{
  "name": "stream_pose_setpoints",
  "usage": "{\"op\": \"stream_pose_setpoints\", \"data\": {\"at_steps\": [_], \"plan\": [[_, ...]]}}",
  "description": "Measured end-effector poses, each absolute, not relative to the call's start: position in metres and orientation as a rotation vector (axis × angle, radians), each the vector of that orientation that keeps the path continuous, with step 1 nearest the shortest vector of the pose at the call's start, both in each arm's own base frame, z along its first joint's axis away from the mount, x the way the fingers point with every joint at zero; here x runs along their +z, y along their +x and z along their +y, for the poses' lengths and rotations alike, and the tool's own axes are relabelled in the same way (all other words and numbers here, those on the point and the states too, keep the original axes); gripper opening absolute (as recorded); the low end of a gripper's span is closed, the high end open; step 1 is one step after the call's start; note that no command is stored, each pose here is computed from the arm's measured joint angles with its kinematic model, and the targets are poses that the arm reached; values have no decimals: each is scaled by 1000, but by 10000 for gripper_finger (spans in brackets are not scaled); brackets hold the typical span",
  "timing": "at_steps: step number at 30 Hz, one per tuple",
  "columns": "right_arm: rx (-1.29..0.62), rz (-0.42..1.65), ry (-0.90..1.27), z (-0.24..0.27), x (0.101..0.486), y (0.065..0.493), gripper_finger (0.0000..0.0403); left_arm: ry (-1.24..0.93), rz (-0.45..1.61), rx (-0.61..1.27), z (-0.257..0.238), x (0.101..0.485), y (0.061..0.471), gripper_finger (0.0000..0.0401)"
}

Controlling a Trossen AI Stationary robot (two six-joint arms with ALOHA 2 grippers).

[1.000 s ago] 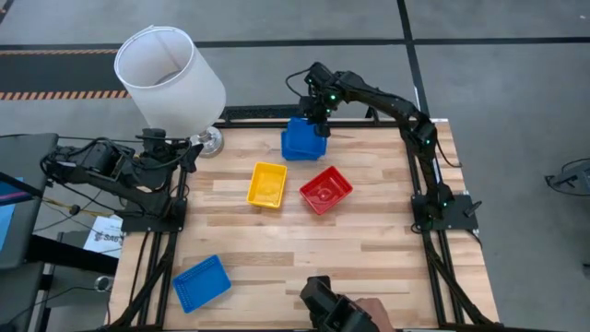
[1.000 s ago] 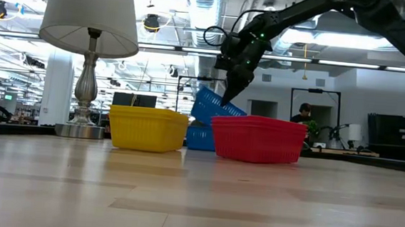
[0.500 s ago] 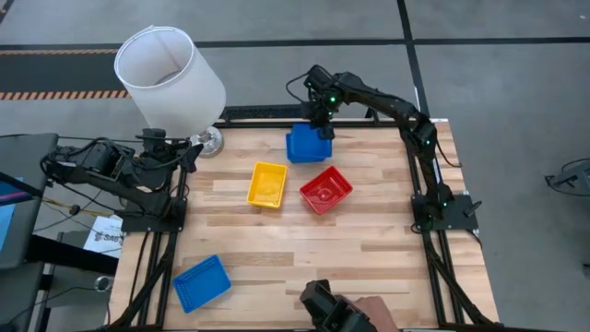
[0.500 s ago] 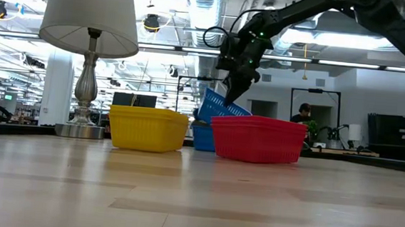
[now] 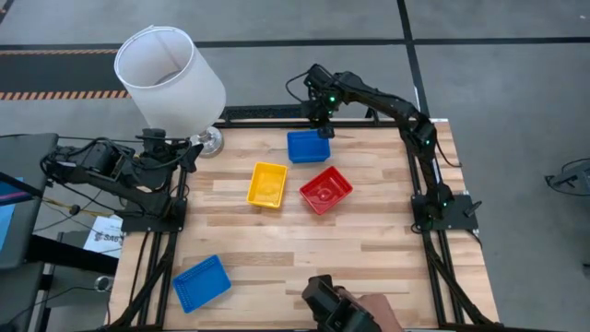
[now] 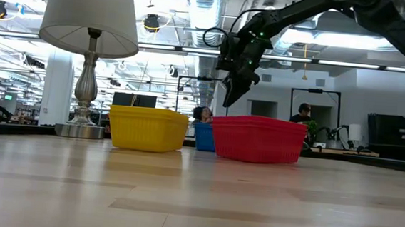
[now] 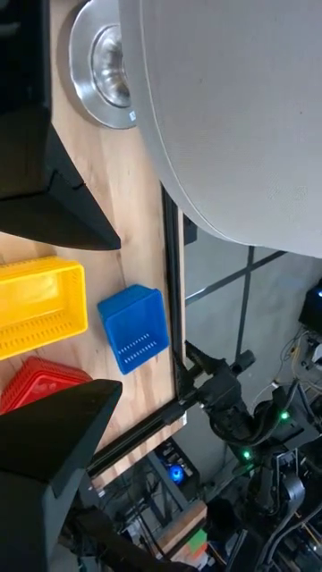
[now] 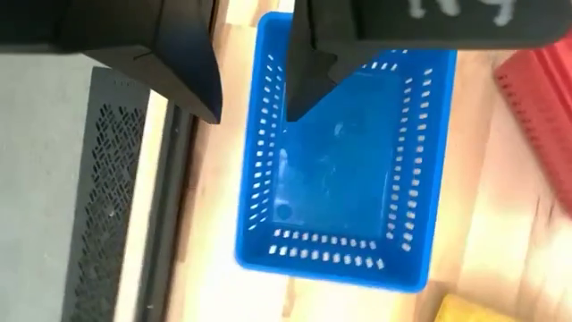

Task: Stack baskets by color
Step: Stack the bottom right blue basket on the top blue basket, then stack the bottom blue basket on the top blue basket

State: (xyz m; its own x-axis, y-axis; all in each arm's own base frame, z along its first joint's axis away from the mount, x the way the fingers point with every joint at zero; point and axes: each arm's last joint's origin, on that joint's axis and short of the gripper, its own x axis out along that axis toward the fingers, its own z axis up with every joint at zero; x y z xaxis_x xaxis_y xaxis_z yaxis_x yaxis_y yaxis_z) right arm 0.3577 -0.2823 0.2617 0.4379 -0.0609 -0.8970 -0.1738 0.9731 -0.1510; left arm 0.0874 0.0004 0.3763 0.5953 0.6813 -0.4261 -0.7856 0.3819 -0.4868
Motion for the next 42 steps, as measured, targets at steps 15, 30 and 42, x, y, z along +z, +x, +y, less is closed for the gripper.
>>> {"op": "stream_pose_setpoints", "data": {"at_steps": [15, 30, 42], "plan": [[-191, 848, -140, -270, 381, 341, 196, -838, 904, 465, -34, 351, 131, 238], [-210, 835, -21, -245, 397, 337, 192, -733, 1299, 294, -124, 271, 128, 238], [-178, 850, -25, -235, 395, 344, 193, -861, 1330, 381, -135, 192, 110, 238]]}}
